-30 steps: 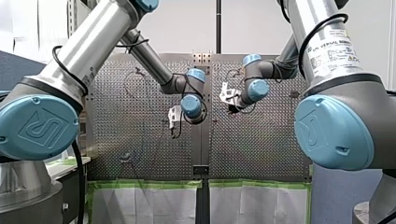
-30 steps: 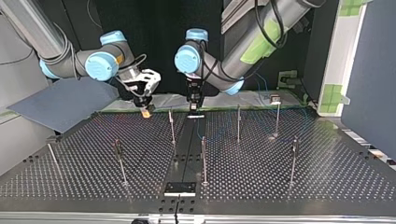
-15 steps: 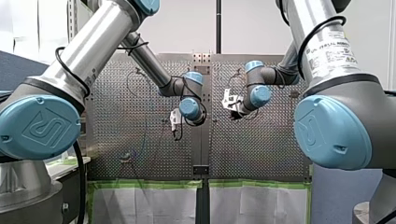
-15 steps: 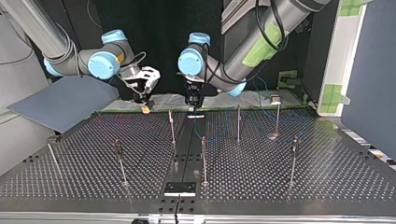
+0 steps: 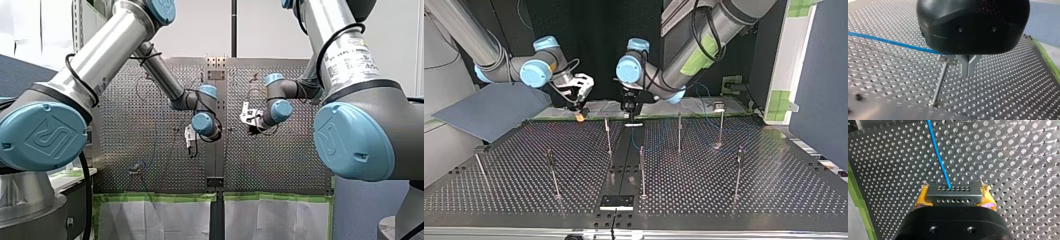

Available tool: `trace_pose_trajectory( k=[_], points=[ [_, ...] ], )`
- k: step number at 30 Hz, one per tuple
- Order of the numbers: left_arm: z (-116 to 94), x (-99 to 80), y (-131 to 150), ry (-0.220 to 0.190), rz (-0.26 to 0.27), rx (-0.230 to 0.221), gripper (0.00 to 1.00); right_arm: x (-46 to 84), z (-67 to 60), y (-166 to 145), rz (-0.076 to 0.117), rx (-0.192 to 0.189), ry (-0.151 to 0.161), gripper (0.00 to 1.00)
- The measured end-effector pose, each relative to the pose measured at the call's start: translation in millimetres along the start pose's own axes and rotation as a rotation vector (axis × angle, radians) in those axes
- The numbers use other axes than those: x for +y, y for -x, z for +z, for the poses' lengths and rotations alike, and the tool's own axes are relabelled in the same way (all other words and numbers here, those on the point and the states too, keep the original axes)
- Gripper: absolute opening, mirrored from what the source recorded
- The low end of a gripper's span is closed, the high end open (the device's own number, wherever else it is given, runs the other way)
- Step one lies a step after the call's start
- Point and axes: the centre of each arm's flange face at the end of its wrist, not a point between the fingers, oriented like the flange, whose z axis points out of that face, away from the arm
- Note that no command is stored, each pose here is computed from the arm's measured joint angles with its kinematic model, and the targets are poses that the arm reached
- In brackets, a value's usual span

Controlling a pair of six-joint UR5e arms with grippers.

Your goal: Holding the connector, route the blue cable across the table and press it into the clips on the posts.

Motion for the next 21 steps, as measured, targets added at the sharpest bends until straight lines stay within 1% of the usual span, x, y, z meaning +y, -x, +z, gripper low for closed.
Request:
trace_pose_trajectory(
  k=[4,8,13,16,19,21],
  points=[
    [11.0,-1.0,5.6,-0.001,-0.020,-0.015,0.00,4.4,3.2,-2.2,0.003,0.006,-0.008,0.00],
    [17.7,-2.1,13.8,-0.005,-0.029,-0.032,0.00,9.4,5.5,-3.9,0.006,0.009,-0.013,0.00],
    [21.6,-1.3,17.6,-0.016,-0.031,-0.037,0.00,18.3,8.2,-2.0,0.012,0.006,-0.002,0.00],
    [22.3,-3.9,15.4,-0.027,-0.017,-0.038,0.00,25.2,11.7,2.9,0.016,-0.003,0.007,0.00],
    [30.4,-1.6,11.4,-0.029,-0.011,-0.042,0.00,30.4,13.8,4.6,0.019,-0.005,0.014,0.00],
    [37.7,1.7,8.9,-0.028,-0.012,-0.041,0.00,33.1,15.5,2.4,0.020,0.001,0.017,0.00]
  ],
)
